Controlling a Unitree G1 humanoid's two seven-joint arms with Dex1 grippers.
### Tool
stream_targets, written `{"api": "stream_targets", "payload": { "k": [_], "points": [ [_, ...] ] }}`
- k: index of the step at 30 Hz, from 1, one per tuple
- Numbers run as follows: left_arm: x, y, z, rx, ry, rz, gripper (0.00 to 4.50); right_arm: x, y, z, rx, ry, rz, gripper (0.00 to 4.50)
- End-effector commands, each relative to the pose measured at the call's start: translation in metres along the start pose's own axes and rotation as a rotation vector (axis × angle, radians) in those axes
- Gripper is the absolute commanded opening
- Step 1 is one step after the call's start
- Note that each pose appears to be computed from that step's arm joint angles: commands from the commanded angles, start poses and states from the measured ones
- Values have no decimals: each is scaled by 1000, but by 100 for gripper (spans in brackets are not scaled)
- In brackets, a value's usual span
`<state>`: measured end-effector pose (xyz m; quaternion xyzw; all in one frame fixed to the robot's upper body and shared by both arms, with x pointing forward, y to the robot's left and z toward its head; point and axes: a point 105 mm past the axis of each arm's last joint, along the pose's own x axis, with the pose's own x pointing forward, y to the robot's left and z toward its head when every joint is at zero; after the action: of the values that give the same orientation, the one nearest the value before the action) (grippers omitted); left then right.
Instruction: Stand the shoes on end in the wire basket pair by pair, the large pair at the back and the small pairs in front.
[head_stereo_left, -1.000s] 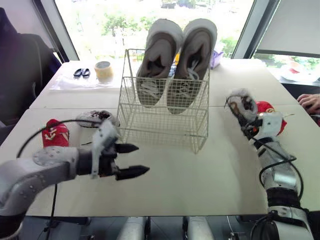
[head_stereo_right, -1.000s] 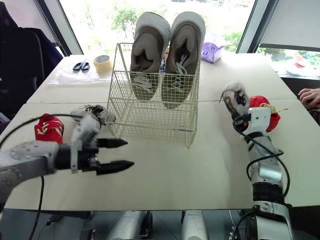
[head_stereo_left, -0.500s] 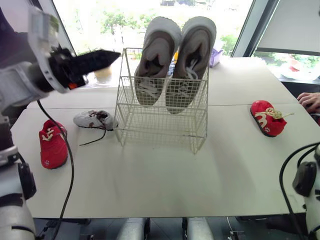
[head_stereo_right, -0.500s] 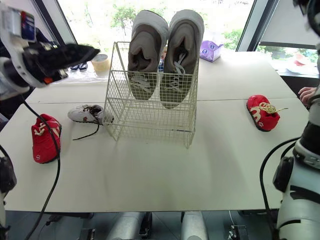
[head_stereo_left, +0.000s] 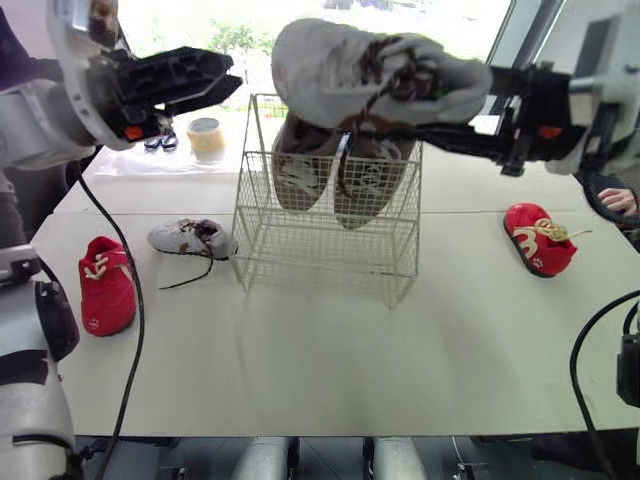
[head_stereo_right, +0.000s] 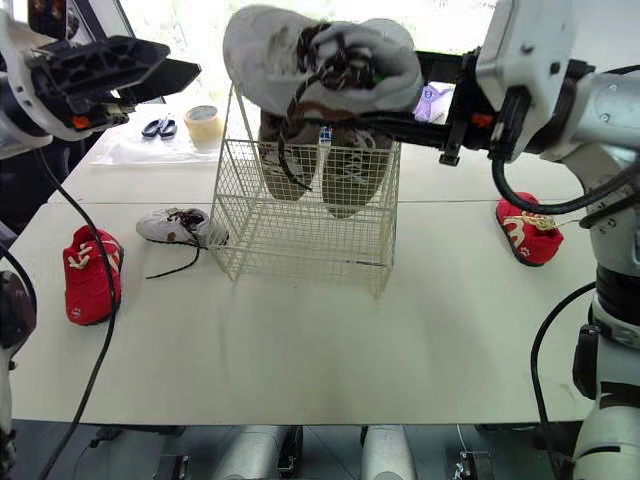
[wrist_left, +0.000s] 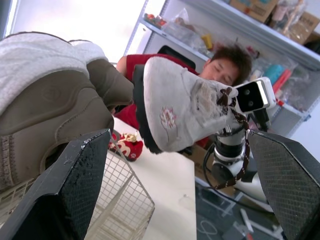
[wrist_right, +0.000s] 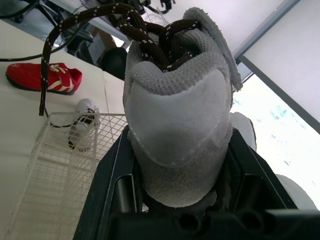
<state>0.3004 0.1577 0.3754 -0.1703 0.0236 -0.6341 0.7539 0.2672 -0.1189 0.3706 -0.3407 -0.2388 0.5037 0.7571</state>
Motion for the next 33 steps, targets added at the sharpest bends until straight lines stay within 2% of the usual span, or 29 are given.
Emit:
{"api": "stream_targets", "payload": {
  "k": [1,15,18,23,25,29,31,33],
  "points": [
    [-2,-2,4,32,-4,-7,450,0,-1,23,-60,-67,7,151],
    [29,2,-12,-56,60,-153,450,16,24,29,-42,-122,105,151],
    [29,-2,-15,-78,71,-189,366,17,26,30,-37,-124,107,150],
    [26,-2,-12,-94,54,-191,108,16,25,28,-36,-117,99,150],
    [26,-2,-12,-89,48,-184,28,16,25,28,-33,-117,95,150],
    [21,-2,-6,-89,-11,-166,26,12,17,20,7,-94,24,150],
    [15,-3,-3,-80,-63,-155,26,-4,0,4,132,-92,-114,239],
    [4,-2,3,-71,-170,-138,26,-33,-22,-20,381,-182,-371,321]
  ]
}}
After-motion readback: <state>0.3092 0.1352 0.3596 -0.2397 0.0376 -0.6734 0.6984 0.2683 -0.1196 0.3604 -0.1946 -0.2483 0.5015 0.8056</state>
